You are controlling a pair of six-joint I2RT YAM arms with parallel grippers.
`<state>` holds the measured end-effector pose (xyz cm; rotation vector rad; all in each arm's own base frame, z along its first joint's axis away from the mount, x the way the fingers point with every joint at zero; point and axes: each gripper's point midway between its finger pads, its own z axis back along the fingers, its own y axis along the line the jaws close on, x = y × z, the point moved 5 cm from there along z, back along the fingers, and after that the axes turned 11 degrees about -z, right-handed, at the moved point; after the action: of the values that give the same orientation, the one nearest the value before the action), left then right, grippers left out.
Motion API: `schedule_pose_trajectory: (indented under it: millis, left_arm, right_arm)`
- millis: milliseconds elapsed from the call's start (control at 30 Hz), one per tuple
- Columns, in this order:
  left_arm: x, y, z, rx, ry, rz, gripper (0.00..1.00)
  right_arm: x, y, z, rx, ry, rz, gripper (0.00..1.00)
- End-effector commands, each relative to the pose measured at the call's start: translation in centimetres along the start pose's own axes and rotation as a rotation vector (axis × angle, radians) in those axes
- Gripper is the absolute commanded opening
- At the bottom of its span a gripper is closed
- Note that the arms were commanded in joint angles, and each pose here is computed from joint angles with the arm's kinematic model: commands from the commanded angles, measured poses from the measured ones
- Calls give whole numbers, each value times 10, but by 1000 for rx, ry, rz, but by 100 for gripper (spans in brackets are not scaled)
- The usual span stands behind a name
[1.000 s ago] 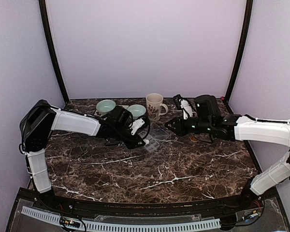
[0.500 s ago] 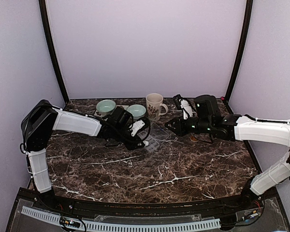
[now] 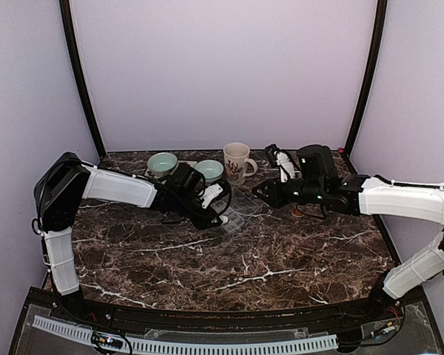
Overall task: Sort the pills into containers
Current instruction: Pour the pill into the compartment of the pill container.
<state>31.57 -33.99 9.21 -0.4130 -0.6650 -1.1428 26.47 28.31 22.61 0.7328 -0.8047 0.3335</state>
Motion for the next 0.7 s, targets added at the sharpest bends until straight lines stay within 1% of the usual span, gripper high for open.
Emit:
schedule_pose_trajectory:
  millis: [0, 300, 667]
  left_arm:
    - [11, -2, 7, 5, -10, -27, 0]
    - [5, -6, 5, -5, -31, -5, 0]
    - [8, -6, 10, 25, -145, 43, 0]
  right_arm:
    - [10, 9, 0, 27, -26, 16, 0]
    - [9, 8, 0, 27, -23, 12, 0]
    - [9, 8, 1, 24, -24, 7, 0]
